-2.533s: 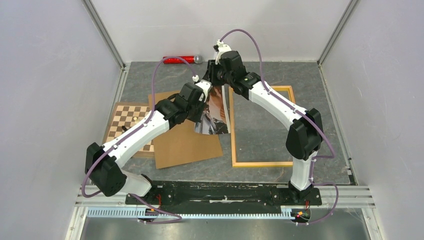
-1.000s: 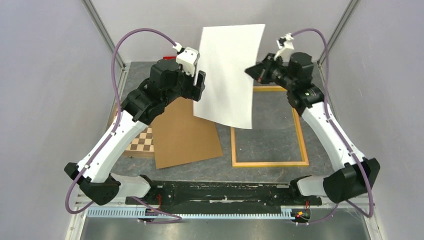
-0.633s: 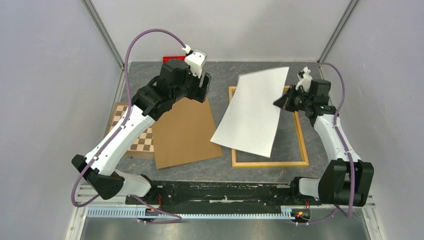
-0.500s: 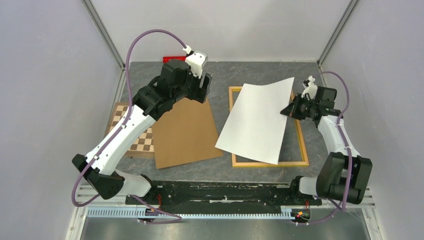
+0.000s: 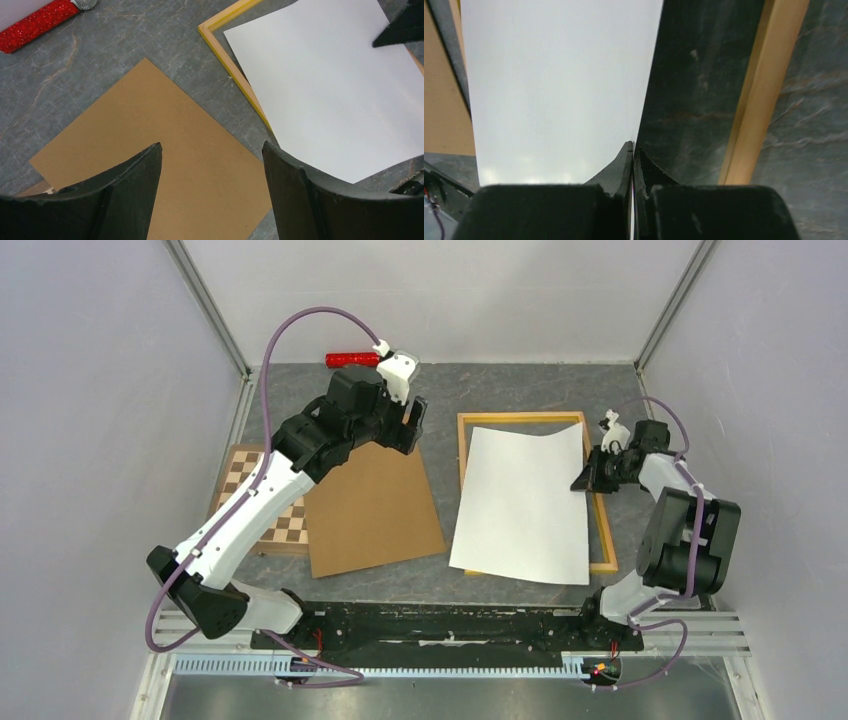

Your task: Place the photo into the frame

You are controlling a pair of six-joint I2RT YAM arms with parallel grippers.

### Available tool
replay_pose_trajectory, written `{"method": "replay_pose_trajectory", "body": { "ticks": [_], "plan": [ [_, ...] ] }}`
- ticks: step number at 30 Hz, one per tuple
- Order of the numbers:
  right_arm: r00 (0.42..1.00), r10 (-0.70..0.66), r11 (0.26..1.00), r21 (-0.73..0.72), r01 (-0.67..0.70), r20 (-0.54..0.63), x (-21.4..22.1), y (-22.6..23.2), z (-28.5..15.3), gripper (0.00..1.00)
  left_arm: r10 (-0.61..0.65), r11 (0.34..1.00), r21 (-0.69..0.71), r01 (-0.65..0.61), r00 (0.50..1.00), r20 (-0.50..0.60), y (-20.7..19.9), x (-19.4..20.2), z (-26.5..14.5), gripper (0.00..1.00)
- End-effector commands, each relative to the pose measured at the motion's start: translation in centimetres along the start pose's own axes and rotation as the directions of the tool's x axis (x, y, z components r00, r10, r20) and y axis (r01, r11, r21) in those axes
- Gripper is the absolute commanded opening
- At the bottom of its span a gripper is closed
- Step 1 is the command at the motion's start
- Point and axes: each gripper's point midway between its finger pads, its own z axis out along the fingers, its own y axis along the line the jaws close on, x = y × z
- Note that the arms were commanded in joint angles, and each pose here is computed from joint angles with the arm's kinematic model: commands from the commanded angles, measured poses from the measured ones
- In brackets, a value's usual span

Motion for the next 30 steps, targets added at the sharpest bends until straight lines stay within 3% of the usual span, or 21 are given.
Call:
{"method": "replay_pose_trajectory", "body": {
  "ticks": [1, 8, 30],
  "plan": [
    [0.99, -0.141, 0.989, 0.036, 0.141, 0.024, -4.5, -1.6, -0.2, 0.01, -0.008, 0.999, 0.032, 0.007, 1.0, 0.025, -0.5, -0.5, -0.2, 0.8],
    [0.985, -0.166, 0.986, 0.041, 0.164, 0.037, -7.5, -2.4, 0.4, 0.01, 0.0, 0.999, 0.047, -0.001, 1.0, 0.016, -0.7, -0.3, 0.2, 0.79],
    [0.978, -0.206, 0.979, 0.013, 0.206, 0.027, -8.1, -2.4, 3.5, 0.06, 0.002, 0.996, 0.084, -0.002, 1.0, 0.004, -1.4, -0.1, 0.6, 0.79]
  ]
}}
